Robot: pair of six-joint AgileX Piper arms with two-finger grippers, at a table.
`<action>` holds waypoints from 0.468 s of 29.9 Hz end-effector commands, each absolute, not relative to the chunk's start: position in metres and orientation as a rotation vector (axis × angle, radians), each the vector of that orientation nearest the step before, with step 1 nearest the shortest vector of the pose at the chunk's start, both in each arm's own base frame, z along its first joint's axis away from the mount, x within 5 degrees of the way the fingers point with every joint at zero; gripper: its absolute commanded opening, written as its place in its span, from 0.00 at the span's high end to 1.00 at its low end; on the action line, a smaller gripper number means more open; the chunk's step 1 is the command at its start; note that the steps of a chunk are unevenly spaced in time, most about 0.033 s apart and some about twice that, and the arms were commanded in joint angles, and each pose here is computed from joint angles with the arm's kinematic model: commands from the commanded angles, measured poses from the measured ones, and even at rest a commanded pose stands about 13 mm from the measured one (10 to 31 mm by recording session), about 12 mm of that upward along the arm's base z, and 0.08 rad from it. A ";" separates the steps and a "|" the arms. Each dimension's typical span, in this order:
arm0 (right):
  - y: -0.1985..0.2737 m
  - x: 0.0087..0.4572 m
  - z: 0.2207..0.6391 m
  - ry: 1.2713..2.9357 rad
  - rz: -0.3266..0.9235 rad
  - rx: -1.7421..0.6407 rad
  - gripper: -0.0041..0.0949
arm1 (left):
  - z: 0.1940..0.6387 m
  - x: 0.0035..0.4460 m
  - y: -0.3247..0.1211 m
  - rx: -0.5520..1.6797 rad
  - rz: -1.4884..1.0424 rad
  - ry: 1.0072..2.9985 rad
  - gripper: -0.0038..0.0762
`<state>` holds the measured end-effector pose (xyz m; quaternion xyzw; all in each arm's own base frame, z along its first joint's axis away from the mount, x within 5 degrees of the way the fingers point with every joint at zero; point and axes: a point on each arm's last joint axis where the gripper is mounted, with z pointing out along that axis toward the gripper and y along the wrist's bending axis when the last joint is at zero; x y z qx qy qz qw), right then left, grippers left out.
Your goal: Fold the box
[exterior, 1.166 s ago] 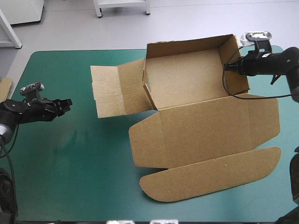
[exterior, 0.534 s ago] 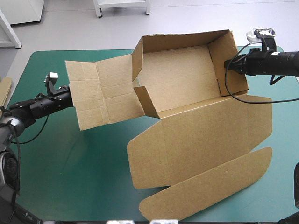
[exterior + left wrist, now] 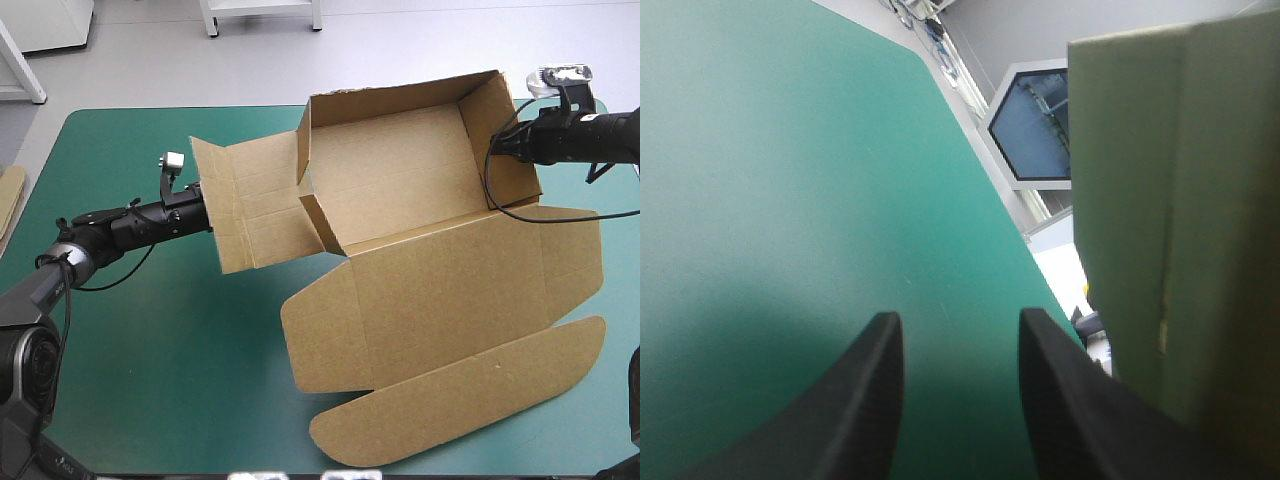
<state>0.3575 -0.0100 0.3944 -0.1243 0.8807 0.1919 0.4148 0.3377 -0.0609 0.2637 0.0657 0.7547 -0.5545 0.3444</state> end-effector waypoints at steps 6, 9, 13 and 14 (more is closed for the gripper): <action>-0.010 0.358 0.411 2.131 0.510 -0.235 0.98 | 0.314 0.327 -0.081 0.193 -1.695 1.722 0.48; -0.011 0.363 0.405 2.147 0.515 -0.231 0.98 | 0.323 0.328 -0.092 0.249 -1.710 1.703 0.48; -0.012 0.369 0.397 2.166 0.524 -0.221 0.98 | 0.345 0.330 -0.102 0.310 -1.730 1.663 0.48; -0.012 0.370 0.396 2.169 0.525 -0.220 0.98 | 0.350 0.330 -0.104 0.323 -1.733 1.652 0.48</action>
